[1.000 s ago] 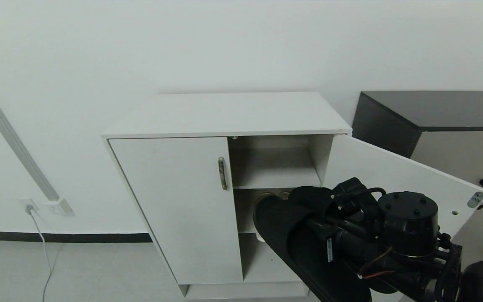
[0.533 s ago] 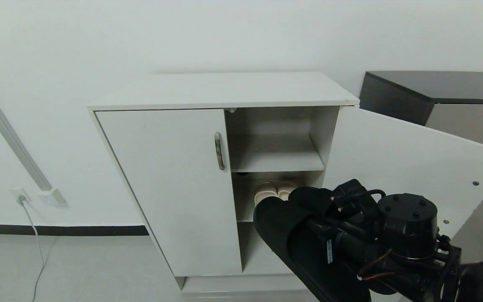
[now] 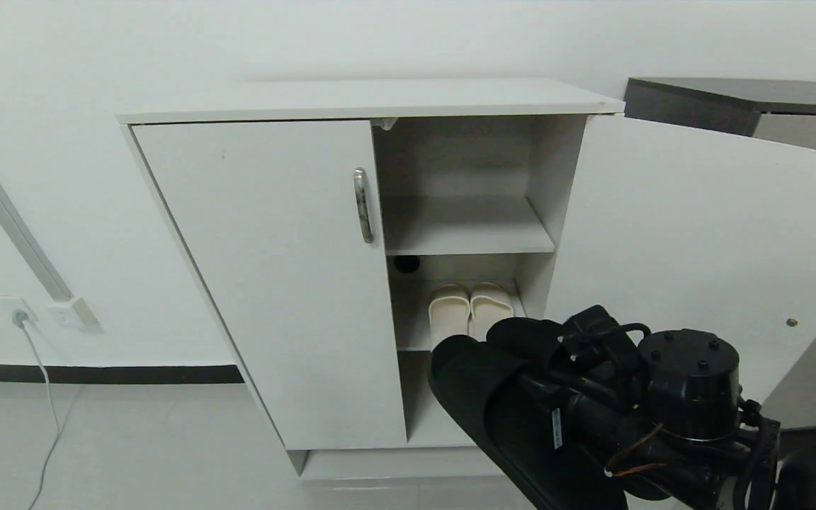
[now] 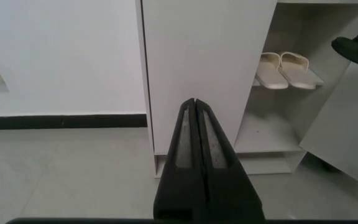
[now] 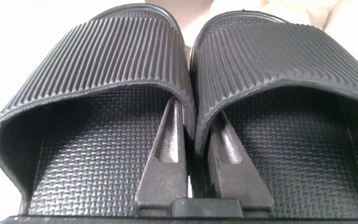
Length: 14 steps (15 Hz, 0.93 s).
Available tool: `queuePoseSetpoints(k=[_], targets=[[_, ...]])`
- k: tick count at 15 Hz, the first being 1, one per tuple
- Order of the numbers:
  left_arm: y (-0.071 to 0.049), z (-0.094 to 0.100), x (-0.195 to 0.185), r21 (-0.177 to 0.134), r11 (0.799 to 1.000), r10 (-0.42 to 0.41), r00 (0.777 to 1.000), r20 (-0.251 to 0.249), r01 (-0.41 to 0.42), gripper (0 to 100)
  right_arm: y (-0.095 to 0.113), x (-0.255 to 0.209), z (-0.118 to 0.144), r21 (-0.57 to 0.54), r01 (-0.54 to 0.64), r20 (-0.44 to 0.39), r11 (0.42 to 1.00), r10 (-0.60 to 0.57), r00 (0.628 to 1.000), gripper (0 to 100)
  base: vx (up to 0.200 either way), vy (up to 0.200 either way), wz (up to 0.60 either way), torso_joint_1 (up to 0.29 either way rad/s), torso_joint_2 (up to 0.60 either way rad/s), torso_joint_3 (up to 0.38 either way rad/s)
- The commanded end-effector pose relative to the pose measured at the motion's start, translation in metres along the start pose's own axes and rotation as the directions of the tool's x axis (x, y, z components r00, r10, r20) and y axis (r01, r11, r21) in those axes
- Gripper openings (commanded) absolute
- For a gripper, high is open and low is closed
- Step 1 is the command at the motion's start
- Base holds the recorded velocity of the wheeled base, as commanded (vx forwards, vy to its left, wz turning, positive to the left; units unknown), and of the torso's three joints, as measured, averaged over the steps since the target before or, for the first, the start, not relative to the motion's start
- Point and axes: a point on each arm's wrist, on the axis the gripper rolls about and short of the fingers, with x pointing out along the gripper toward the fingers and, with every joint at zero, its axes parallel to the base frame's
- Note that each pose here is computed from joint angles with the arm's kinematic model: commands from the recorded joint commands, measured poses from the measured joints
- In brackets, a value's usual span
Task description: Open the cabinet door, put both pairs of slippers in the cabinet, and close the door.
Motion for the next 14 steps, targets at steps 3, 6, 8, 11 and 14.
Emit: queuePoseSetpoints(k=[3, 6, 8, 11, 14], targets=[[0.000, 0.000, 0.000, 0.000, 1.000, 0.000, 1.000, 0.000, 0.000, 0, 0.002, 0.003, -0.005, -0.021, -0.002, -0.018, 1.000, 0.001, 1.000, 0, 0.000, 0.000, 0.00, -0.002, 0.03, 0.027], [0.000, 0.000, 0.000, 0.000, 1.000, 0.000, 1.000, 0.000, 0.000, 0, 0.004, 0.012, -0.016, -0.032, -0.008, -0.023, 0.999, 0.007, 1.000, 0, 0.000, 0.000, 0.00, 0.000, 0.10, 0.094], [0.000, 0.000, 0.000, 0.001, 1.000, -0.003, 1.000, -0.001, 0.003, 0, 0.009, 0.030, -0.027, -0.078, 0.075, 0.048, 0.994, -0.071, 0.996, 0, 0.000, 0.000, 0.00, 0.004, 0.04, 0.023], [0.000, 0.000, 0.000, 0.007, 1.000, -0.004, 1.000, -0.001, 0.004, 0, 0.015, 0.076, -0.032, -0.051, 0.258, 0.103, 0.965, -0.251, 0.962, 0, 0.000, 0.000, 0.00, 0.000, 0.00, 0.000], [0.000, 0.000, 0.000, 0.007, 1.000, -0.006, 1.000, -0.001, 0.006, 0, 0.020, 0.106, -0.023, 0.032, 0.353, 0.108, 0.935, -0.355, 0.929, 0, 0.000, 0.000, 0.00, 0.000, 0.00, 0.000]])
